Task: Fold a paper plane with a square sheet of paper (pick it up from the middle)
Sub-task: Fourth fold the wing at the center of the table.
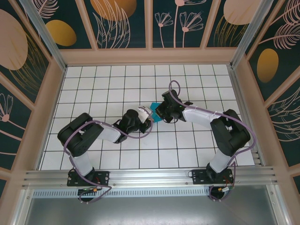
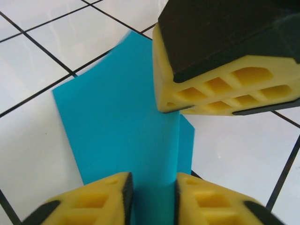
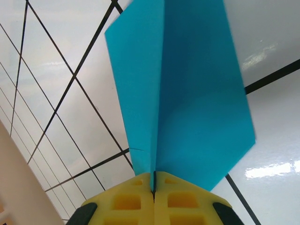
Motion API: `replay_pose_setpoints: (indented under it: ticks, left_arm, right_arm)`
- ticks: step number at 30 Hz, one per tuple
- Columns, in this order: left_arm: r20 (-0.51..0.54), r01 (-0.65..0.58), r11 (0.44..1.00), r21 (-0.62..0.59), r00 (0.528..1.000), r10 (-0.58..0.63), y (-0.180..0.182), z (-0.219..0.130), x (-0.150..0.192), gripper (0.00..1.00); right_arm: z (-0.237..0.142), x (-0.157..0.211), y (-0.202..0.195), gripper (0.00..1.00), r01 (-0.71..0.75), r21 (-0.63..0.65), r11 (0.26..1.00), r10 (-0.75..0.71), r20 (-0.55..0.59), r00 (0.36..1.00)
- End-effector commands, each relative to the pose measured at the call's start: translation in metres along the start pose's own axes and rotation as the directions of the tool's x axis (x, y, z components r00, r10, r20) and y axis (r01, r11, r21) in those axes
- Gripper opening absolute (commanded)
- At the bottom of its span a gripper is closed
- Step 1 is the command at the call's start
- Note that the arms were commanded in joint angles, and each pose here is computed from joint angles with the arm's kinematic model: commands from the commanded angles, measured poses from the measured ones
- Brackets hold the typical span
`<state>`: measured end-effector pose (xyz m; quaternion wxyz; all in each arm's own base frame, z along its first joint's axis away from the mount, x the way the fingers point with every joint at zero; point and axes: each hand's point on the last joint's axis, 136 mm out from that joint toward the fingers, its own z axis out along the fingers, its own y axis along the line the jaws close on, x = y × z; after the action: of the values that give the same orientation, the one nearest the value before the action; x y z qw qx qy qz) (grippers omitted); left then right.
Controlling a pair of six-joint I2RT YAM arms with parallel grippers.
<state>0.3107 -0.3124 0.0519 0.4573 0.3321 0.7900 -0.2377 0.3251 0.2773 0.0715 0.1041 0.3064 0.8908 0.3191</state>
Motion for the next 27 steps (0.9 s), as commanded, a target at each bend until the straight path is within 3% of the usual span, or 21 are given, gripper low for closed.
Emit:
replay_pose_setpoints:
  ticks: [1,7,10,18,27]
  left_arm:
    - [0.031,-0.014,1.0,-0.006,0.999,0.014,0.003,0.003,-0.008,0.23]
    - [0.031,0.035,0.999,0.0,0.999,-0.035,0.002,0.0,0.0,0.14]
    - [0.023,0.083,0.996,0.011,0.996,-0.083,0.0,0.0,0.003,0.13]
    - [-0.001,0.276,0.96,0.053,0.961,-0.276,-0.008,-0.003,0.008,0.12]
    - [-0.022,0.507,0.858,0.078,0.861,-0.507,-0.012,-0.004,0.007,0.11]
  right_arm:
    - [-0.001,-0.002,0.005,0.07,-0.007,0.002,1.0,0.007,-0.021,1.0]
    - [-0.014,-0.014,0.007,0.41,0.048,-0.027,0.998,-0.048,-0.006,0.999]
    - [-0.027,-0.022,0.011,0.5,0.118,-0.077,0.99,-0.117,0.019,0.993]
    - [-0.044,-0.023,0.005,0.52,0.328,-0.212,0.921,-0.332,0.018,0.943]
    - [-0.021,0.0,0.001,0.46,0.416,-0.27,0.869,-0.456,-0.106,0.884]
